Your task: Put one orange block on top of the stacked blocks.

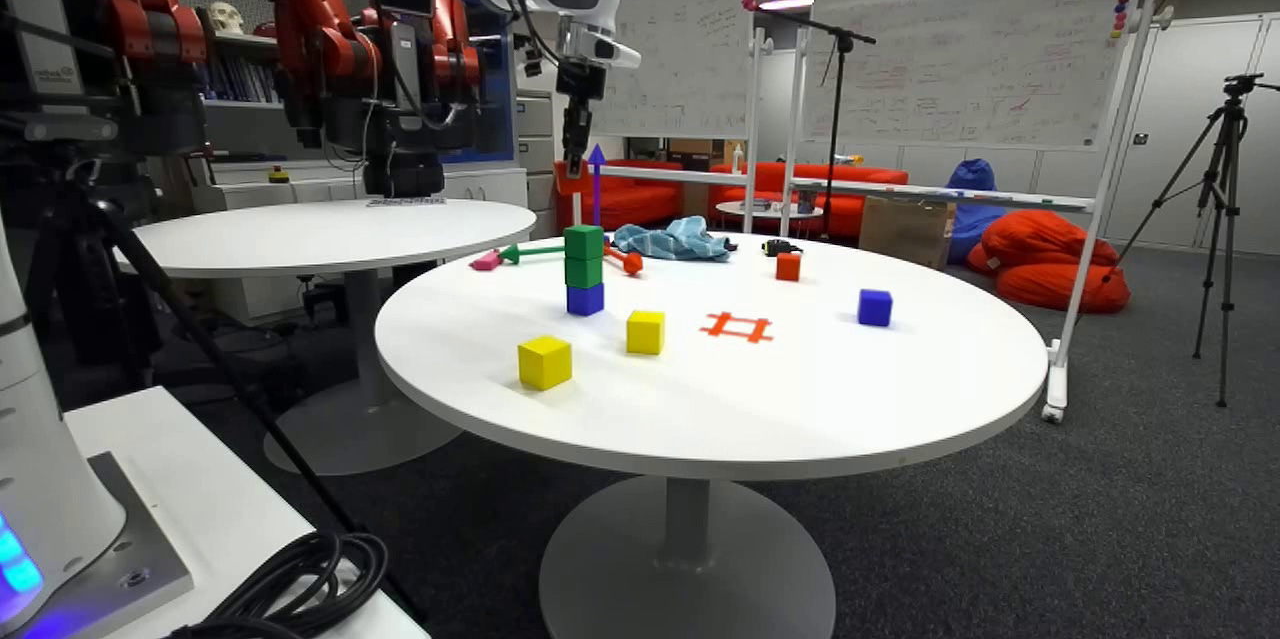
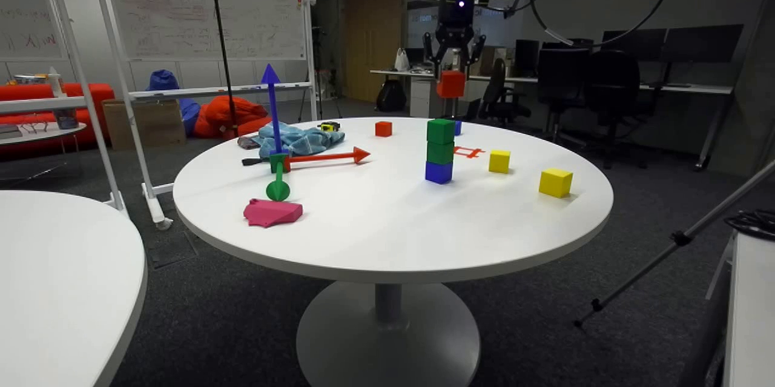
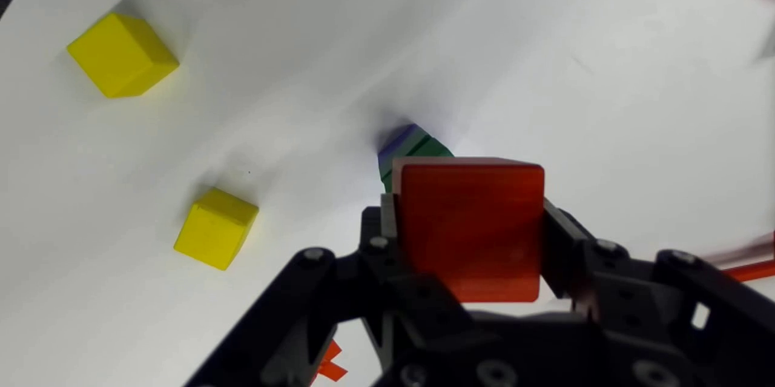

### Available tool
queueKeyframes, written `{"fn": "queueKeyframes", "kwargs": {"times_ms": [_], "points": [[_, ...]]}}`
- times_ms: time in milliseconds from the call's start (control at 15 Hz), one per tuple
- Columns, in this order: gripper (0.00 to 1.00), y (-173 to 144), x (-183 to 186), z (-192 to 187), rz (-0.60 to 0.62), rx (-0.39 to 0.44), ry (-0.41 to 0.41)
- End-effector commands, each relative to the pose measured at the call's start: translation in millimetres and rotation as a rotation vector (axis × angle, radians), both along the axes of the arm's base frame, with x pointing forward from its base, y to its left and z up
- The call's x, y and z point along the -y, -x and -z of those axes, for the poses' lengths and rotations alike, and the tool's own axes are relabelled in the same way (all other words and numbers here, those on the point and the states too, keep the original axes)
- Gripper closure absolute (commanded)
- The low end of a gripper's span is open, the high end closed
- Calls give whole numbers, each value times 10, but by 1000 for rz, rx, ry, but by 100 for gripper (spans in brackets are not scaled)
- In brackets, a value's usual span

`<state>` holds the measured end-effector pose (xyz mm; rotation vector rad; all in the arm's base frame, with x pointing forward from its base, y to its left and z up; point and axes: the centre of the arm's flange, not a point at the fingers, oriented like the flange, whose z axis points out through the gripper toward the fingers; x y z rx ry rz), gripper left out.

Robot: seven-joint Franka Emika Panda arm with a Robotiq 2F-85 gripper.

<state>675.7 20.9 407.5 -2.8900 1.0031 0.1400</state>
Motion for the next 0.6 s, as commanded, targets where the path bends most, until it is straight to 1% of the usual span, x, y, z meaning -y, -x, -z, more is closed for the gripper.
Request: {"fn": "queueKeyframes", "kwargs": {"times_ms": [0,200,533], "points": [[71,-34,73,-31,-49,10,61],[71,-43,112,-45,-89,14,109],[71,-64,109,-59,-154,9,157]]}}
